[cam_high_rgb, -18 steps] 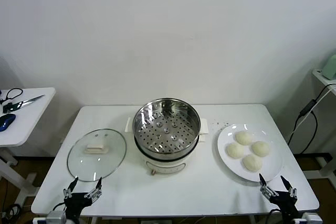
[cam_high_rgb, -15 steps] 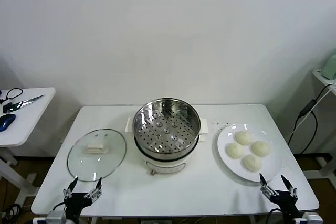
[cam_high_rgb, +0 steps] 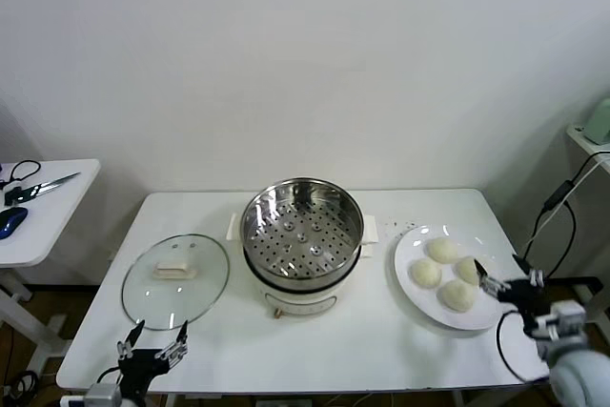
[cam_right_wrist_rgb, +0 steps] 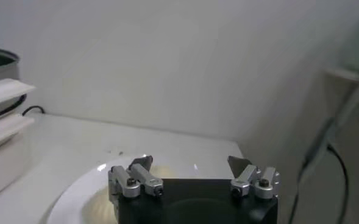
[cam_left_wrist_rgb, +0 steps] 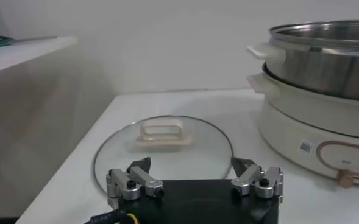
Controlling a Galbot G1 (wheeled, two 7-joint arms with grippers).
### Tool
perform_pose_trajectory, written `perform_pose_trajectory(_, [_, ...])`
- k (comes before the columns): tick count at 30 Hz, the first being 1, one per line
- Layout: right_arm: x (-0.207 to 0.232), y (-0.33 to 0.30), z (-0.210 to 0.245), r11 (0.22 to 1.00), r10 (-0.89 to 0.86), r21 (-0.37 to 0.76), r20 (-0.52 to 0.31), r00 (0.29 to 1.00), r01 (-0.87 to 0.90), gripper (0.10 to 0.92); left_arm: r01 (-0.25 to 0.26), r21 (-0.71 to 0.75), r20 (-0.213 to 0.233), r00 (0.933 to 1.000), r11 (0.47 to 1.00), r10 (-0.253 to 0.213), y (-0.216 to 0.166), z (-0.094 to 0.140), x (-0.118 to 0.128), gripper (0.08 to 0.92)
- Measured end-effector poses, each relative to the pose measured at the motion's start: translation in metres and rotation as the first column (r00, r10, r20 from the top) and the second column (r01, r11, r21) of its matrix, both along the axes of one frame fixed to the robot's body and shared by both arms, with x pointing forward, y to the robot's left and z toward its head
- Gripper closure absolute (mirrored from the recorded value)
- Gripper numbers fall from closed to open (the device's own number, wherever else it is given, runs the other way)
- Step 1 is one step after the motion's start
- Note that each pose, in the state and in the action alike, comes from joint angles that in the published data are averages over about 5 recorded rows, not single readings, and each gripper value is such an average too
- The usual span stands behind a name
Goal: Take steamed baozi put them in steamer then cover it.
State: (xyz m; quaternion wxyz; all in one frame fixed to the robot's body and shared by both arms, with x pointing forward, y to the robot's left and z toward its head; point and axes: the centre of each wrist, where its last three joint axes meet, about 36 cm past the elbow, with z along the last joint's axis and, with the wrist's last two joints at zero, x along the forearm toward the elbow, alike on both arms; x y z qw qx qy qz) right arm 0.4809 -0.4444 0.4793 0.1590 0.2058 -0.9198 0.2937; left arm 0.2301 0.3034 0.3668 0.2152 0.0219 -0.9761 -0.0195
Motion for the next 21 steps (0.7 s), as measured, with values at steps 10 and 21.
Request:
perform_pose_trajectory(10, [0.099,-0.024,0.049,0.81,0.382,-0.312,-0.362,0.85,-0.496,0.2,0.026,-0.006,0.01,0.9996,1.0,-0.026,-0.008,0.002,-0.003,0.177])
perform_pose_trajectory(21, [0.161,-0.026,0.058,0.672,0.335,-0.32,-0.673,0.659,-0.668,0.2,0.028,-0.003,0.013,0.9995,1.0,-0.028,-0.009,0.002,-0.003,0.177])
